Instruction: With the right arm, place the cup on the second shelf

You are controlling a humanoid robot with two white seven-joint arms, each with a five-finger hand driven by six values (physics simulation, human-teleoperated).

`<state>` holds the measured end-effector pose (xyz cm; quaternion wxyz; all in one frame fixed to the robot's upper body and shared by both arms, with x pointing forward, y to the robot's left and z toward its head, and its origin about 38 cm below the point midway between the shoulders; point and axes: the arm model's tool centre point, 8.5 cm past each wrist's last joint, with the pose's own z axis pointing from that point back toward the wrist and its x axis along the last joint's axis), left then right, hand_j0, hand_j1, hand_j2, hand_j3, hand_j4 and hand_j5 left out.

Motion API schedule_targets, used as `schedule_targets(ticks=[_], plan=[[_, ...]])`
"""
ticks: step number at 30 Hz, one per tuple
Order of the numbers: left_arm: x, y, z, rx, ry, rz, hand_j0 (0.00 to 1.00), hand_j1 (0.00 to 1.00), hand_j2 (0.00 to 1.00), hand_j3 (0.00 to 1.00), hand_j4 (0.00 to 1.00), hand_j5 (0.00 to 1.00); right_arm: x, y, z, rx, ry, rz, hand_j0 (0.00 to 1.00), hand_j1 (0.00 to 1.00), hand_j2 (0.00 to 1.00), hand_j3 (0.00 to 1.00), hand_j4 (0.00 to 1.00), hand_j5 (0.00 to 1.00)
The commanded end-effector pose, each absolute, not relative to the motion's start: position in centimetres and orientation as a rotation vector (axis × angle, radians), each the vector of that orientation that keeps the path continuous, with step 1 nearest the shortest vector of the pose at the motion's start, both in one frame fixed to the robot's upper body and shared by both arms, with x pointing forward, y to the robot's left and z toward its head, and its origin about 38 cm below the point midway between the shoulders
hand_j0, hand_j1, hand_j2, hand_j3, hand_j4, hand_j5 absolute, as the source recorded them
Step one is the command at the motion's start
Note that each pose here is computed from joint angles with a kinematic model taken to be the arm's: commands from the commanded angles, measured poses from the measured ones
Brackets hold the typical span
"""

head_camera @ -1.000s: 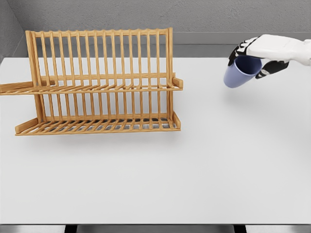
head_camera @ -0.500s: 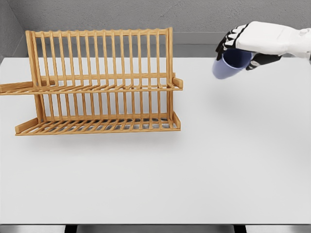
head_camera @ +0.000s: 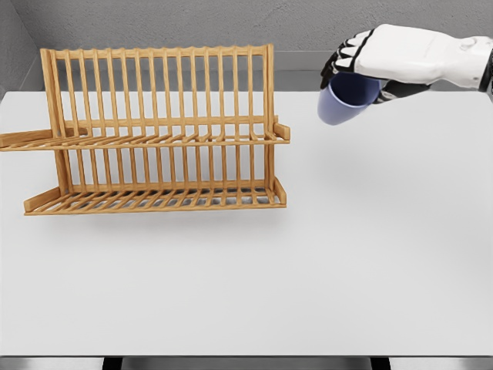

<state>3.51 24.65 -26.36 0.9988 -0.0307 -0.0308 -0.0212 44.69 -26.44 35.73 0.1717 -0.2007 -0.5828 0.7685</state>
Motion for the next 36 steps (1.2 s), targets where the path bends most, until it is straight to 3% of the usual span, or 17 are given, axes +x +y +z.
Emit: schedule_targets(ticks=[1,24,36], plan=[[3.5,24.7,-26.4,-0.062,-0.062,-0.043,1.0,1.0,1.0,1.0,1.0,1.0,44.6,-25.8,35.8,-0.557,-1.679,2.18,0.6,0.6,0.6,0.6,0.6,0.6],[3.5,24.7,-26.4,-0.062,-0.062,-0.043,1.0,1.0,1.0,1.0,1.0,1.0,43.4,-20.1,37.8,-0.517,-1.841,2.231,0.6,0.6,0.6,0.6,0.6,0.6],[3.5,24.7,-26.4,-0.062,-0.062,-0.043,1.0,1.0,1.0,1.0,1.0,1.0,43.4,-18.1,36.3,-0.456,-1.824,2.282,0.6,0.6,0.6,0.6,0.6,0.6]])
